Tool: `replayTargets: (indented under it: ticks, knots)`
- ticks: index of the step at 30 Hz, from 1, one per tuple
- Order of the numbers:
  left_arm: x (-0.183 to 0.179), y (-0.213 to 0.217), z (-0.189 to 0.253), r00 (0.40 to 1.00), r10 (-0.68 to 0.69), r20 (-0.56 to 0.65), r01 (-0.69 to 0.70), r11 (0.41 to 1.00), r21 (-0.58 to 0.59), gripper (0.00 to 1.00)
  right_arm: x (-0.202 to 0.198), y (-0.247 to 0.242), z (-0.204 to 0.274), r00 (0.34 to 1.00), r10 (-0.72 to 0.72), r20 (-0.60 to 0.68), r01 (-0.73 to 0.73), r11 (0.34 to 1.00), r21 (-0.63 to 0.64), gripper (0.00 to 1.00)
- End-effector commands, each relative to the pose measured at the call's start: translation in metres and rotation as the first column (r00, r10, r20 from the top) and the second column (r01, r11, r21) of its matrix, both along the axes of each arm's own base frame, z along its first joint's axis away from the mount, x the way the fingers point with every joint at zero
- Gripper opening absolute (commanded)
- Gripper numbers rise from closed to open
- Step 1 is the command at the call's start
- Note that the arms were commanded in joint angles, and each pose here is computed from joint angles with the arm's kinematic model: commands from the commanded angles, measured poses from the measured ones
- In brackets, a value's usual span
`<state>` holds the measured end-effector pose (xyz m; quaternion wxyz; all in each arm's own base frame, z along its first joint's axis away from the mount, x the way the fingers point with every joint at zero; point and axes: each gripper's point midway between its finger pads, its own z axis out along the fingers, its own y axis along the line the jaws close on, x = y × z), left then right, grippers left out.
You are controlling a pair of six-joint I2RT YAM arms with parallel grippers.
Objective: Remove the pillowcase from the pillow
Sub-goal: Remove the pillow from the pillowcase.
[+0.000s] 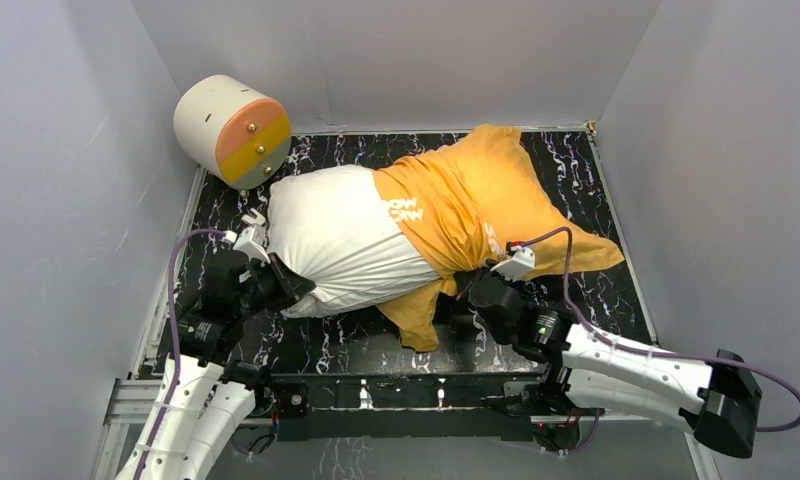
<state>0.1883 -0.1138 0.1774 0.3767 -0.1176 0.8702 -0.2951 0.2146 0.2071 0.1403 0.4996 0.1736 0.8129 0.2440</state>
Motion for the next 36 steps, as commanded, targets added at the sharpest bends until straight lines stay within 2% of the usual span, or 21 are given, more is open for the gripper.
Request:
replayTargets:
  ticks: [1,4,7,10,13,17,22,25,27,30,32,33,34,36]
  knots:
    - [0.013,0.033,0.003,0.988,0.144,0.053,-0.149,0.983,0.109,0.0,0.013,-0.09,0.013,0.974,-0.178,0.142,0.212,0.936,-0.281,0.01]
    - [0.012,0.031,0.004,0.989,0.134,0.057,-0.139,0.985,0.105,0.0,0.003,-0.083,0.021,0.989,-0.107,0.105,0.129,0.962,-0.24,0.07]
    - [0.01,0.028,0.007,0.992,0.11,0.067,-0.117,0.989,0.095,0.0,-0.01,-0.052,0.035,0.991,0.098,0.086,-0.081,0.979,-0.186,0.18]
    - [0.01,0.026,0.01,0.99,0.103,0.093,-0.111,0.991,0.077,0.0,-0.031,-0.013,0.063,0.934,0.344,0.099,-0.331,0.935,-0.13,0.39]
    - [0.01,0.022,0.012,0.992,0.083,0.099,-0.09,0.994,0.068,0.0,-0.042,0.003,0.106,0.887,0.444,0.128,-0.434,0.895,-0.099,0.79]
    - [0.008,0.019,0.013,0.993,0.065,0.102,-0.072,0.996,0.062,0.0,-0.032,0.015,0.157,0.855,0.458,0.241,-0.442,0.889,-0.122,0.97]
    - [0.007,0.018,0.017,0.99,0.056,0.125,-0.064,0.997,0.054,0.0,0.013,0.034,0.189,0.877,0.4,0.266,-0.325,0.902,-0.284,0.99]
    - [0.006,0.017,0.019,0.99,0.049,0.133,-0.056,0.997,0.051,0.0,0.05,0.053,0.194,0.896,0.373,0.241,-0.236,0.86,-0.453,0.99]
    - [0.005,0.017,0.02,0.99,0.043,0.136,-0.051,0.997,0.052,0.0,0.076,0.059,0.189,0.919,0.322,0.227,-0.159,0.83,-0.534,0.99]
    - [0.004,0.017,0.024,0.987,0.039,0.156,-0.047,0.998,0.05,0.01,0.106,0.061,0.137,0.959,0.25,0.137,-0.114,0.777,-0.62,0.99]
    - [0.003,0.016,0.028,0.985,0.03,0.173,-0.039,0.998,0.048,0.26,0.098,0.064,0.073,0.96,0.278,-0.022,-0.233,0.757,-0.61,0.96]
    - [0.001,0.015,0.03,0.983,0.022,0.181,-0.031,0.999,0.045,0.36,0.087,0.066,0.036,0.944,0.316,-0.097,-0.309,0.74,-0.597,0.9]
    - [0.0,0.014,0.032,0.982,0.018,0.188,-0.026,0.999,0.041,0.52,0.073,0.065,0.0,0.925,0.344,-0.163,-0.372,0.732,-0.57,0.86]
    - [-0.003,0.014,0.044,0.976,-0.005,0.217,-0.006,0.999,0.051,0.76,0.049,0.065,-0.055,0.903,0.367,-0.225,-0.43,0.772,-0.468,0.78]
